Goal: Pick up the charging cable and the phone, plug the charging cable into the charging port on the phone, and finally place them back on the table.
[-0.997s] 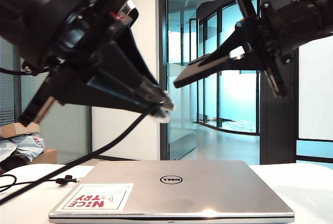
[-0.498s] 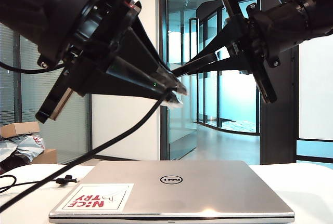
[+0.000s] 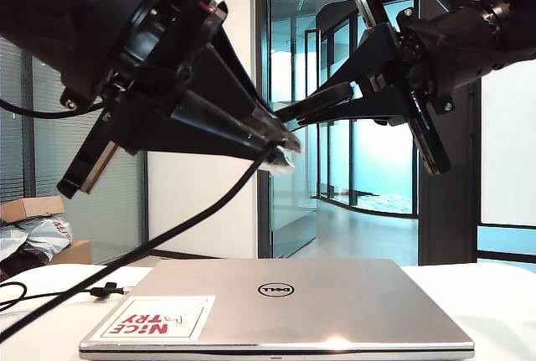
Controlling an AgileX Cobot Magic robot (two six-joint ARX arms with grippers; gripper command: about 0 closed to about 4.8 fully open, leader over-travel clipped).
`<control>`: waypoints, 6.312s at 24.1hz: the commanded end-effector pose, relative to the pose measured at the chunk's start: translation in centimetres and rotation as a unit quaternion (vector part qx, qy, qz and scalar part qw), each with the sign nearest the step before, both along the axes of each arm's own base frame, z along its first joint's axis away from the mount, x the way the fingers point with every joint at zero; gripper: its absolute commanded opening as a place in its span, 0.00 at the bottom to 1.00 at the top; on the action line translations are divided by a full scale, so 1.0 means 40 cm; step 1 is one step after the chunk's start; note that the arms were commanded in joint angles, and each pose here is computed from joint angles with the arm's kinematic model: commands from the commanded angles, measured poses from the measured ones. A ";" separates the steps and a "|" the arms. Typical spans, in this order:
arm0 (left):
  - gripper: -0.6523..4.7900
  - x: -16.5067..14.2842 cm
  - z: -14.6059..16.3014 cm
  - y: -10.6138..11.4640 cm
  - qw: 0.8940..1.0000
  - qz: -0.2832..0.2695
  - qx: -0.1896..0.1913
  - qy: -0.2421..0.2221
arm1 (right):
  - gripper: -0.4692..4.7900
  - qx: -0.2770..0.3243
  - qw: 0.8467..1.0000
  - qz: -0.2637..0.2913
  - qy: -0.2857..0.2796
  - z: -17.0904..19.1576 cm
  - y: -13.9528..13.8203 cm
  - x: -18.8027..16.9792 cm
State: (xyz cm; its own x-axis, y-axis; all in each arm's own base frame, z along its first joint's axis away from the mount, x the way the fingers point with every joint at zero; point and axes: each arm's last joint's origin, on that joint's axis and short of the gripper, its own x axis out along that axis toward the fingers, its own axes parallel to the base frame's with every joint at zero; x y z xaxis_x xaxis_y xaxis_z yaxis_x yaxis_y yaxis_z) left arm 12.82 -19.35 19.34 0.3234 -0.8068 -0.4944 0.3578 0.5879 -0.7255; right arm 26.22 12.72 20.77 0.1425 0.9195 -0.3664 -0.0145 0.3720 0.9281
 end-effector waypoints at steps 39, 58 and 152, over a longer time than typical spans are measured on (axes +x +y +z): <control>0.11 0.001 0.004 -0.001 1.000 0.000 -0.007 -0.003 | 0.08 0.002 0.998 0.041 -0.049 0.013 0.033 -0.015; 0.11 0.001 0.004 -0.001 1.000 0.000 -0.007 -0.003 | 0.08 -0.008 0.997 0.048 -0.057 0.007 0.032 -0.019; 0.11 0.174 0.228 0.160 0.958 0.050 0.149 -0.239 | 0.56 -0.359 0.928 0.011 0.099 -0.240 -0.284 0.127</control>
